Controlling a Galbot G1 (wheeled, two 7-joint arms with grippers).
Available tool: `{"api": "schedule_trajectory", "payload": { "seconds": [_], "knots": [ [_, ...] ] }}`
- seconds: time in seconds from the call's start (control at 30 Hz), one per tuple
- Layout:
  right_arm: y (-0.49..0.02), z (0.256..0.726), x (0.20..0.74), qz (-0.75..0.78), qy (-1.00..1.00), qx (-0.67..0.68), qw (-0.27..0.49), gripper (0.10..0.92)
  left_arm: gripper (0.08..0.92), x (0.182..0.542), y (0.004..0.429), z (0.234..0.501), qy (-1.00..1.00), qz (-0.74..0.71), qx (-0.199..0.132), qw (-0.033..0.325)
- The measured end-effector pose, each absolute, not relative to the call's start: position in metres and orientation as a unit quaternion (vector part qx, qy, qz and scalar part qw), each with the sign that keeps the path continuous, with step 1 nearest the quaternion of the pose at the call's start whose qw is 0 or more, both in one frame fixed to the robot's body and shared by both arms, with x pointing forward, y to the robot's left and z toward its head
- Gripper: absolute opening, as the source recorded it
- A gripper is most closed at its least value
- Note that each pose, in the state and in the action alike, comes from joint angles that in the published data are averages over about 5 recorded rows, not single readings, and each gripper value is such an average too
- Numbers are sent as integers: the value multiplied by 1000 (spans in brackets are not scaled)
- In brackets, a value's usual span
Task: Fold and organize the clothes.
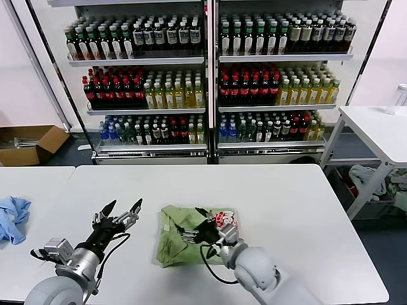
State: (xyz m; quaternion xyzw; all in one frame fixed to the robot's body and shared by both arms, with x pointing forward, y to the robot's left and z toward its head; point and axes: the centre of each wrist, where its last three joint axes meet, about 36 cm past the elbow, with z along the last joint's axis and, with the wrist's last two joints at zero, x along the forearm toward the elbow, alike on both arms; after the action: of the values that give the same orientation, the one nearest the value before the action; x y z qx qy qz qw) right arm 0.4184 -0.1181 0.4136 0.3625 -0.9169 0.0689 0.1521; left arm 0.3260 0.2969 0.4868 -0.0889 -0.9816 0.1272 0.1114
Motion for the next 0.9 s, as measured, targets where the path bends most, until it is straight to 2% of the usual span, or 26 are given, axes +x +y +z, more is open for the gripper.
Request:
{"api": "schedule_trajectory", "payload": {
  "seconds": [0.43, 0.67, 0.9],
  "knots": [
    [-145, 385, 402, 92, -919, 330, 194, 823, 823, 327, 297, 486, -982, 127, -89, 112],
    [-171, 418, 408, 58, -938, 309, 144, 823, 823, 326, 301, 487, -982, 125, -87, 110],
    [-222, 449, 401, 11, -959, 268, 87, 823, 823, 324, 304, 484, -983, 124, -88, 106]
  ]
}}
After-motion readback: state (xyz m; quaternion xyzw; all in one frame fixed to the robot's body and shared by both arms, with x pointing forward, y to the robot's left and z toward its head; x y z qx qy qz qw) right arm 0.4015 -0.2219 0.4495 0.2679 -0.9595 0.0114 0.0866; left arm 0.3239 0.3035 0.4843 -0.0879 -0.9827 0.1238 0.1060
